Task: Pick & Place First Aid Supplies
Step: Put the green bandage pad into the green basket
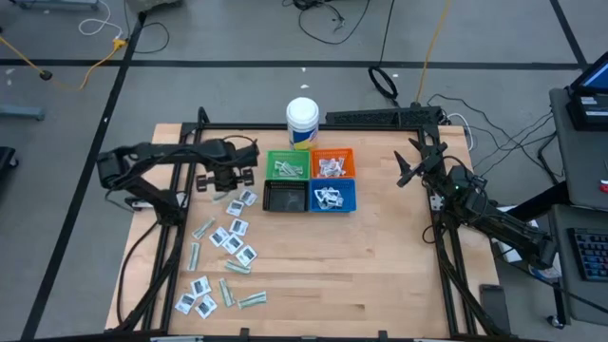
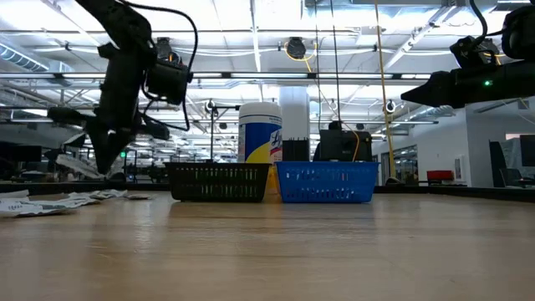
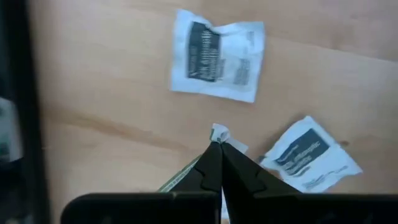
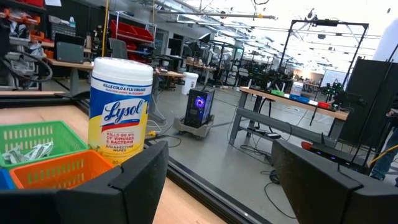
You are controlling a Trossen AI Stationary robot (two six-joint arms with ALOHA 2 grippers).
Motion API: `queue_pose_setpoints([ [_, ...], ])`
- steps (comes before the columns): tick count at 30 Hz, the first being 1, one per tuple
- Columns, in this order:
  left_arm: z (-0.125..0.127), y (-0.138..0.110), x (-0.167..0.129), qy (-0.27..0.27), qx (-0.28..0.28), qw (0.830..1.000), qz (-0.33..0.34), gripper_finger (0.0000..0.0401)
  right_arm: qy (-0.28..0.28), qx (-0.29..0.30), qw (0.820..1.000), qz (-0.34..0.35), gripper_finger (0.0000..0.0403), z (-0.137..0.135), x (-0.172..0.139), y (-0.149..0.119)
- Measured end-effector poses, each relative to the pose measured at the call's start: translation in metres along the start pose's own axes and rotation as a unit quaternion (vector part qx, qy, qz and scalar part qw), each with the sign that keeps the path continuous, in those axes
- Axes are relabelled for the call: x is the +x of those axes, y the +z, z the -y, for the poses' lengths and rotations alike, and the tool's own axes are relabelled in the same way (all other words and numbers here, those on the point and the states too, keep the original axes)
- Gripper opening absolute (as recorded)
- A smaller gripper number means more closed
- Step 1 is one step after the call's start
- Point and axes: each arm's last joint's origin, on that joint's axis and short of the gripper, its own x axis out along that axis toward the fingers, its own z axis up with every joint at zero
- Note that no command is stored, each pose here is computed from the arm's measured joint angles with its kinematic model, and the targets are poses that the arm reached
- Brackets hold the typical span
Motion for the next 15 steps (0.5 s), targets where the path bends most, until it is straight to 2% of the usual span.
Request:
queue_pose_setpoints([
  [5,-0.002,0.001,-0.023,0.005,0.028,0.999,0.025,0.0002,0.000,0.000,1.000,0.000,0.0279,0.000,0.000,0.000],
  [9,0.015,0.011,-0.041,-0.017,0.079,0.996,0.046,0.0002,0.000,0.000,1.000,0.000,0.0279,0.000,0.000,0.000],
  [12,0.036,0.018,-0.052,-0.024,0.140,0.988,0.062,0.0001,0.000,0.000,1.000,0.000,0.0279,0.000,0.000,0.000],
  [15,0.060,0.024,-0.065,-0.035,0.221,0.972,0.075,0.0001,0.000,0.000,1.000,0.000,0.0279,0.000,0.000,0.000],
])
